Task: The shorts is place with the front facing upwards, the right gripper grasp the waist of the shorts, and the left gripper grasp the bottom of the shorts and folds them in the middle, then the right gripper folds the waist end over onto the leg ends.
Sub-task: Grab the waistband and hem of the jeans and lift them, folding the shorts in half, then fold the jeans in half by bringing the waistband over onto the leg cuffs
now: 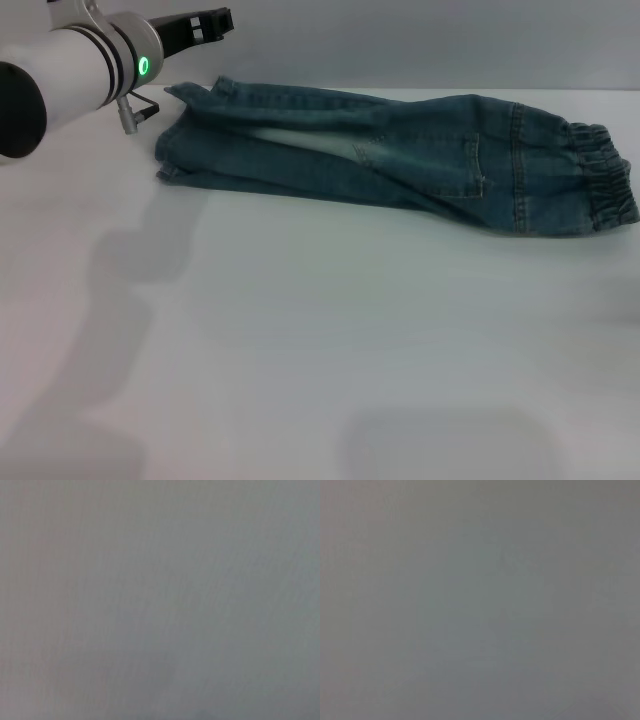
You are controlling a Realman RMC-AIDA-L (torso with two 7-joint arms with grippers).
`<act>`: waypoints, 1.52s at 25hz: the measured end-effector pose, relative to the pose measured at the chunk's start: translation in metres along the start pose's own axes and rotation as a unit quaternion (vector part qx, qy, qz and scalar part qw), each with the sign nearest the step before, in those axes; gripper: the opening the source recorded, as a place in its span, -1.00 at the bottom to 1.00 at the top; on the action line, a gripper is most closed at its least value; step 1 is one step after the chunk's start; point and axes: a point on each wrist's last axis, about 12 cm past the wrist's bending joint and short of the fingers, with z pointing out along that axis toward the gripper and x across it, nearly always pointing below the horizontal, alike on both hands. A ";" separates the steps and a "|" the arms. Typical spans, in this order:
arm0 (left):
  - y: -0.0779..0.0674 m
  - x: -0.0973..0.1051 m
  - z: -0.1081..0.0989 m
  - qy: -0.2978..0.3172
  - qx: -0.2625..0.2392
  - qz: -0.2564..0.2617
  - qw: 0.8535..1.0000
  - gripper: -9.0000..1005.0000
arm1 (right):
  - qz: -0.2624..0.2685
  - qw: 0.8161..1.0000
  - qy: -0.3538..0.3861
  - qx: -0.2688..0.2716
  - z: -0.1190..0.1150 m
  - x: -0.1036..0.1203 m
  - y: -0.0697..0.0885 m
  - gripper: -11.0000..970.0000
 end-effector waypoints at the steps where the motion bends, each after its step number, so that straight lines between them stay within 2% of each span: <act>1: 0.000 0.000 0.000 0.001 0.001 0.000 1.000 -0.14 | -0.002 1.000 0.007 0.002 -0.003 0.002 -0.001 -0.08; 2: 0.000 -0.001 -0.001 0.004 0.002 0.000 1.000 -0.06 | -0.004 1.000 0.015 0.007 -0.005 0.004 -0.003 -0.03; 11: 0.002 0.008 -0.010 0.041 0.008 0.019 0.999 0.47 | 0.004 0.997 0.035 0.061 -0.034 0.016 -0.025 -0.01; 17: 0.002 0.013 -0.013 0.056 0.011 0.028 0.998 0.62 | -0.001 0.996 0.056 0.072 -0.039 0.022 -0.028 -0.01; 19: 0.002 0.014 -0.013 0.061 0.012 0.028 0.998 0.62 | -0.004 0.995 0.070 0.074 -0.038 0.025 -0.028 -0.01; 24: 0.002 0.016 -0.014 0.066 0.011 0.028 0.997 0.62 | 0.013 0.993 0.084 0.081 -0.041 0.036 -0.032 0.36; 29: 0.001 0.019 -0.015 0.074 0.014 0.033 0.997 0.62 | 0.035 0.993 0.073 0.081 -0.059 0.042 -0.036 0.46; 38: 0.002 0.021 -0.015 0.080 0.014 0.039 0.996 0.62 | 0.059 0.993 0.053 0.086 -0.065 0.044 -0.039 0.46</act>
